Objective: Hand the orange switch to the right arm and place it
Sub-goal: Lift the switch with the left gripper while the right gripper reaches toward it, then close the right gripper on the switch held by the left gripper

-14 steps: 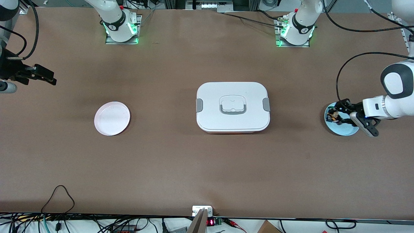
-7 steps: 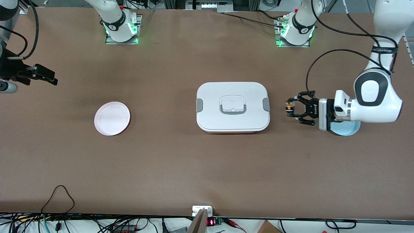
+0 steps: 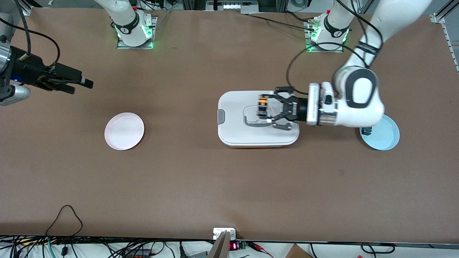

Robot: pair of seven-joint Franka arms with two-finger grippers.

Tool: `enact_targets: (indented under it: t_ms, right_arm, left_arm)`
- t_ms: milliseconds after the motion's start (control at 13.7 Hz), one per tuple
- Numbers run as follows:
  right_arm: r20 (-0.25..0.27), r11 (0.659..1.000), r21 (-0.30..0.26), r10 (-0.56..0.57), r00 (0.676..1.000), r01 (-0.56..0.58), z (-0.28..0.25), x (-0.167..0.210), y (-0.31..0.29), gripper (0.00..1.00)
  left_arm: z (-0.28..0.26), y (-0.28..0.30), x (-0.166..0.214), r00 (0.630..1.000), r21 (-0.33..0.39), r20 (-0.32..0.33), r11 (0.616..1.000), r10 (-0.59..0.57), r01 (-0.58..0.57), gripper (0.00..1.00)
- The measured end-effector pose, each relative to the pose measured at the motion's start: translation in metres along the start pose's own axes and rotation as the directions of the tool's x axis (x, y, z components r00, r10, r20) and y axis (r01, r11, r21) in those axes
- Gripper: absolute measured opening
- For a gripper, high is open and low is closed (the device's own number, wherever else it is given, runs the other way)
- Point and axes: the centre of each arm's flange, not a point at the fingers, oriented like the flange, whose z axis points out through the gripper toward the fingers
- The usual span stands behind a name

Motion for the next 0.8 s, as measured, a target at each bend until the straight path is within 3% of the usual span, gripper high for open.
enact_targets:
  t_ms: [146, 293, 585, 805]
  right_arm:
    - [0.046, 0.965, 0.257, 0.042, 0.998, -0.052, 0.022, 0.001, -0.009, 1.00]
    - [0.122, 0.884, 0.445, 0.102, 0.987, -0.146, 0.057, 0.001, -0.001, 1.00]
    - [0.209, 0.751, 0.630, 0.082, 0.974, -0.198, 0.142, -0.009, 0.019, 1.00]
    - [0.252, 0.676, 0.700, 0.068, 0.965, -0.230, 0.193, -0.015, 0.012, 1.00]
  left_arm:
    - [0.052, 0.018, 0.002, 0.998, 0.060, -0.057, 0.998, 0.005, -0.002, 0.72]
    - [0.085, 0.033, 0.003, 0.996, 0.109, -0.088, 0.994, 0.034, -0.024, 0.72]
    - [0.126, 0.054, 0.013, 0.990, 0.162, -0.132, 0.987, 0.047, -0.025, 0.72]
    - [0.134, 0.059, 0.016, 0.989, 0.167, -0.142, 0.986, 0.041, -0.017, 0.72]
